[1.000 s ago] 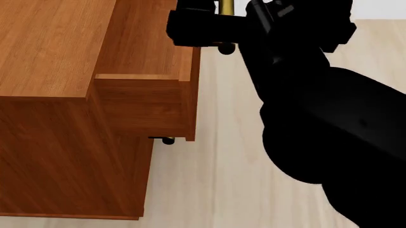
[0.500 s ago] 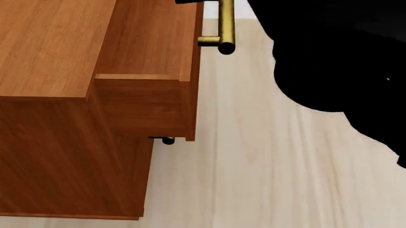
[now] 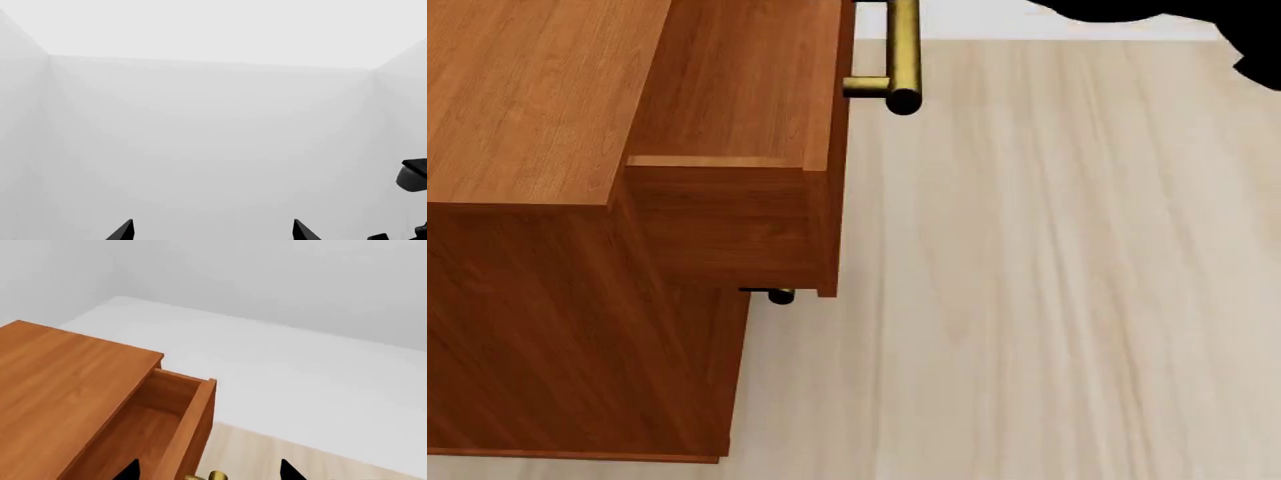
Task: Close the bottom drawer of the cabinet and open the top drawer.
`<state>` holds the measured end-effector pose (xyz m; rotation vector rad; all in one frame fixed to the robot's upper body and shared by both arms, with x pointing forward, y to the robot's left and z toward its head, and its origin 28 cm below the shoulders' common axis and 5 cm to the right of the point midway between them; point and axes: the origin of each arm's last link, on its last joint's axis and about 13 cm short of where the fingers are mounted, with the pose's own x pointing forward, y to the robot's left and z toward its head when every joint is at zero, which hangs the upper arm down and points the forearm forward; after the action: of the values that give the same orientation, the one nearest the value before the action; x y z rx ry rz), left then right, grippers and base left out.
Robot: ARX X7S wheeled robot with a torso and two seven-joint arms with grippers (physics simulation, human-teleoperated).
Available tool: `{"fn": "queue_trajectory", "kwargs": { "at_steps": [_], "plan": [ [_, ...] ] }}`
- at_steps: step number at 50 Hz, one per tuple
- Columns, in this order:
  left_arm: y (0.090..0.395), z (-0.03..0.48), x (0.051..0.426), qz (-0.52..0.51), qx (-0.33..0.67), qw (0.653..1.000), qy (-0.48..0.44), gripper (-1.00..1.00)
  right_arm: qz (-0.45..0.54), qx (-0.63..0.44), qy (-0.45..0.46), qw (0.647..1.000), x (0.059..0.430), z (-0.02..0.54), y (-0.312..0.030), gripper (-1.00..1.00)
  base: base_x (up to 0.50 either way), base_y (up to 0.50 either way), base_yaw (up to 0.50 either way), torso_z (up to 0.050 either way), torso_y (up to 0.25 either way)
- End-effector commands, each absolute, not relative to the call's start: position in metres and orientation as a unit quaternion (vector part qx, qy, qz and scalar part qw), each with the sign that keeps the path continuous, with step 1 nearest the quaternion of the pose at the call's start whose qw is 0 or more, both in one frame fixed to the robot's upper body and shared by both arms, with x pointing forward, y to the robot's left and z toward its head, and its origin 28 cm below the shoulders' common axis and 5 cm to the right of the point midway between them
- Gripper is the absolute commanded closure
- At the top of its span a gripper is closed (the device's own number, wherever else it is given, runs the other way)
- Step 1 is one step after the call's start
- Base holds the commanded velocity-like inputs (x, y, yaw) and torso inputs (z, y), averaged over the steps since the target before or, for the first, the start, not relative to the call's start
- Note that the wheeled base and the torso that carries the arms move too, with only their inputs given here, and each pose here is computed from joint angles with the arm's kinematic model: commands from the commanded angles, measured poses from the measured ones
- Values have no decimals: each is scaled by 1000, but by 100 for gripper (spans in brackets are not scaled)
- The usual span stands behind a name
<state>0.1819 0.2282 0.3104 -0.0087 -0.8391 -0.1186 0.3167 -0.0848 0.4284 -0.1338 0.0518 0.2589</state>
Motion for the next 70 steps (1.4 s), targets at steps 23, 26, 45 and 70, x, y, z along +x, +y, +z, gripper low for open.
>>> {"fn": "queue_trajectory", "kwargs": {
  "at_steps": [23, 26, 45, 70],
  "plan": [
    [234, 306, 181, -49, -15, 912, -407, -100, 159, -150, 100, 971, 342, 451, -54, -100, 0, 0, 0, 0, 0],
    [233, 305, 182, -51, -13, 912, -407, -100, 163, -156, 107, 968, 344, 446, -52, -100, 0, 0, 0, 0, 0],
    [234, 307, 181, -50, -10, 912, -408, -100, 158, -184, 128, 962, 356, 437, -44, -100, 0, 0, 0, 0, 0],
    [234, 307, 180, -50, -8, 912, -407, -100, 151, -190, 160, 957, 377, 411, -43, -100, 0, 0, 0, 0, 0]
  ]
}}
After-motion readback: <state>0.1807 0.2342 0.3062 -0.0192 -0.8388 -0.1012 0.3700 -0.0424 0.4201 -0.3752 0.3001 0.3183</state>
